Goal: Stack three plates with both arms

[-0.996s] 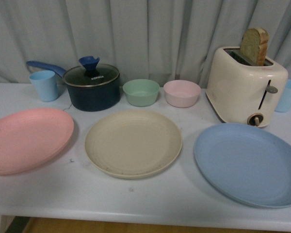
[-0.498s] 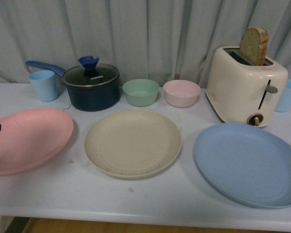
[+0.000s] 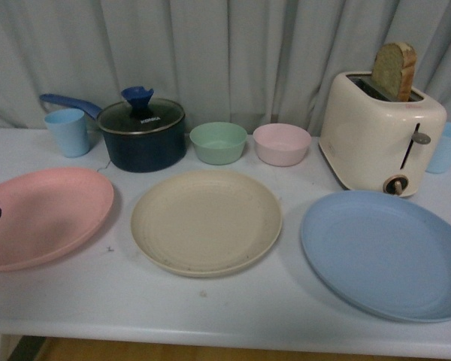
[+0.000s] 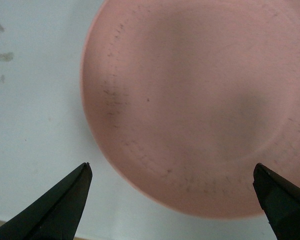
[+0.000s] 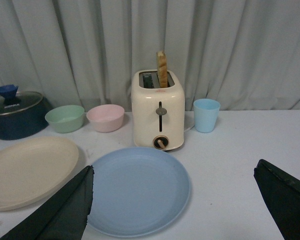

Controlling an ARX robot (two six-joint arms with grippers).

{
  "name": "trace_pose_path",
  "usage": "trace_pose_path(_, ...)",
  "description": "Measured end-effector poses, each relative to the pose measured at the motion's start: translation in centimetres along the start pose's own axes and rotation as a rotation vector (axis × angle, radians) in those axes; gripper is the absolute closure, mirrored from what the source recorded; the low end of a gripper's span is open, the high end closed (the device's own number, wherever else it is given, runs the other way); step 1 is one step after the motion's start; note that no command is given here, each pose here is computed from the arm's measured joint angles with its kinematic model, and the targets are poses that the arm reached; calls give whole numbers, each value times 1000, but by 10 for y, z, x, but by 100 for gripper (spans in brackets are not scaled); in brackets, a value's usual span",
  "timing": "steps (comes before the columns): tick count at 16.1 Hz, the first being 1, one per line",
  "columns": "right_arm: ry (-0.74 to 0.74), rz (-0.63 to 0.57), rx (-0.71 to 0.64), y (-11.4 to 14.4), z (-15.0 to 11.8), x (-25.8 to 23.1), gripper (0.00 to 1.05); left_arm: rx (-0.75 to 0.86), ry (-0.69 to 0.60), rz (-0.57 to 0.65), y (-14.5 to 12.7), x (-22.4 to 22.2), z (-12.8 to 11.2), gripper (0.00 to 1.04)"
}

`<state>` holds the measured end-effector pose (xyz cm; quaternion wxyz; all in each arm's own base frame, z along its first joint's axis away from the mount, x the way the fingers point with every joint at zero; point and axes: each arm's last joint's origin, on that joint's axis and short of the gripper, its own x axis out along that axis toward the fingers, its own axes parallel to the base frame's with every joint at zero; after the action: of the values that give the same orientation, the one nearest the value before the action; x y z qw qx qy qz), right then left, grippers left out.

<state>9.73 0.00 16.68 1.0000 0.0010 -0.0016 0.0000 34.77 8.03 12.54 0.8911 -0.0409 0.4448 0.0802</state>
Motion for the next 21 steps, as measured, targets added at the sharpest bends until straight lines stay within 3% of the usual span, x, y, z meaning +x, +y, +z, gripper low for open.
trace_pose_path(7,0,0,0,0,0,0,6,-32,74,-60,22,52,11,7)
trace_pose_path(8,0,0,0,0,0,0,6,-37,75,-65,29,72,16,7)
trace_pose_path(12,0,0,0,0,0,0,6,-9,43,-64,37,86,30,7)
trace_pose_path(15,0,0,0,0,0,0,6,4,47,-53,41,96,29,35)
trace_pose_path(19,0,0,0,0,0,0,6,-5,49,-58,43,97,29,79)
trace_pose_path(21,0,0,0,0,0,0,6,-22,34,-83,46,93,32,95)
